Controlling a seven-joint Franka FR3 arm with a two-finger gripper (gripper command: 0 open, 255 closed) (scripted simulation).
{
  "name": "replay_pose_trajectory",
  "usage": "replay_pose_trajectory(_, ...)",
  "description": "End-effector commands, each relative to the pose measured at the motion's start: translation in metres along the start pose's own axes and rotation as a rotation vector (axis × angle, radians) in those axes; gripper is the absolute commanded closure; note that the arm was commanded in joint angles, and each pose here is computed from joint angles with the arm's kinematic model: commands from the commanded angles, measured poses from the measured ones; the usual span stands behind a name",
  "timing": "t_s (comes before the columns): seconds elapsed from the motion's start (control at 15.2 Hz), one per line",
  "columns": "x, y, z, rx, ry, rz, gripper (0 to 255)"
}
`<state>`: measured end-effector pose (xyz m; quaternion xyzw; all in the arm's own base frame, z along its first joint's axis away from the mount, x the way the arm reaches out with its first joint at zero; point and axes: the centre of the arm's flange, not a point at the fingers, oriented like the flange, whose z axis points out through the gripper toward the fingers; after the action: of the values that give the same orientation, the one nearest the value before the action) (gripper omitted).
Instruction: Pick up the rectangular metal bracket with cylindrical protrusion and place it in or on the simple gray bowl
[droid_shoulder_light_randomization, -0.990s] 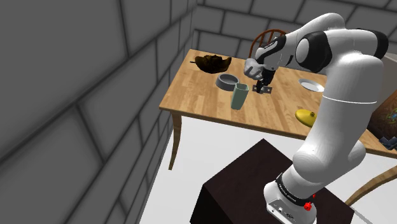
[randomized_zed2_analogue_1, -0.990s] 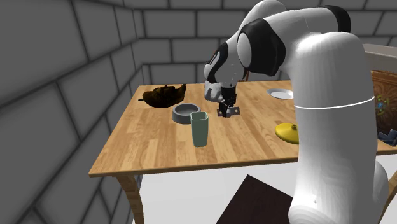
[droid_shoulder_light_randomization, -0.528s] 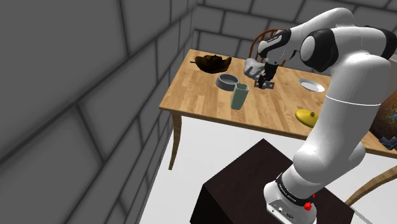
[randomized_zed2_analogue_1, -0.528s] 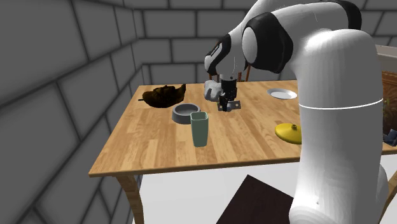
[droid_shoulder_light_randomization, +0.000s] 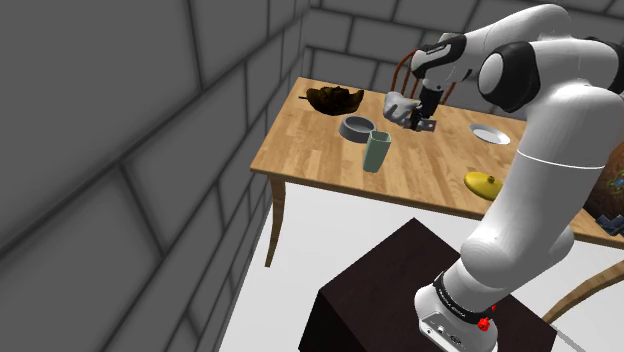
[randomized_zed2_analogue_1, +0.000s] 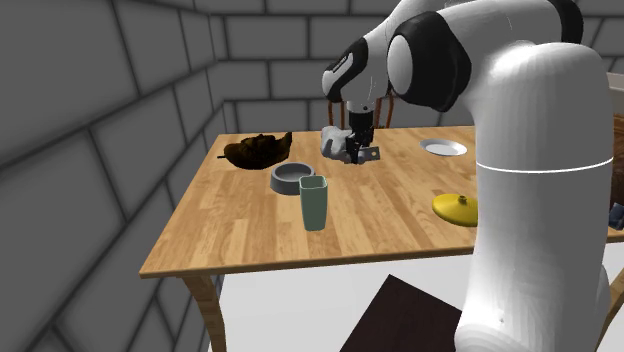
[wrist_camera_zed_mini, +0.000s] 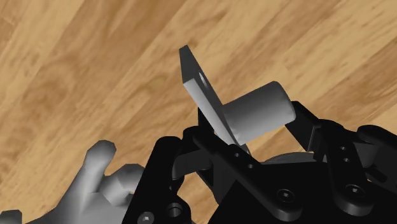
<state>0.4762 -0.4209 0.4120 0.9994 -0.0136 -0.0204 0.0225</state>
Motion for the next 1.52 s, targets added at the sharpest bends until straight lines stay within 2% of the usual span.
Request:
replay_pose_trajectory(0.0, -0.001, 0.0, -0.011, 0.0, 0.0, 0.0, 255)
replay_pose_trajectory(0.13, -0.002, 0.0, -0.02, 0.0, 0.0, 0.0, 255)
replay_pose_trajectory(1.32, 0.211, -0.109, -0.036, 0.0, 0.0, 0.0, 255)
replay_pose_trajectory(1.45, 0.211, -0.11, -0.026, 0.0, 0.0, 0.0, 255)
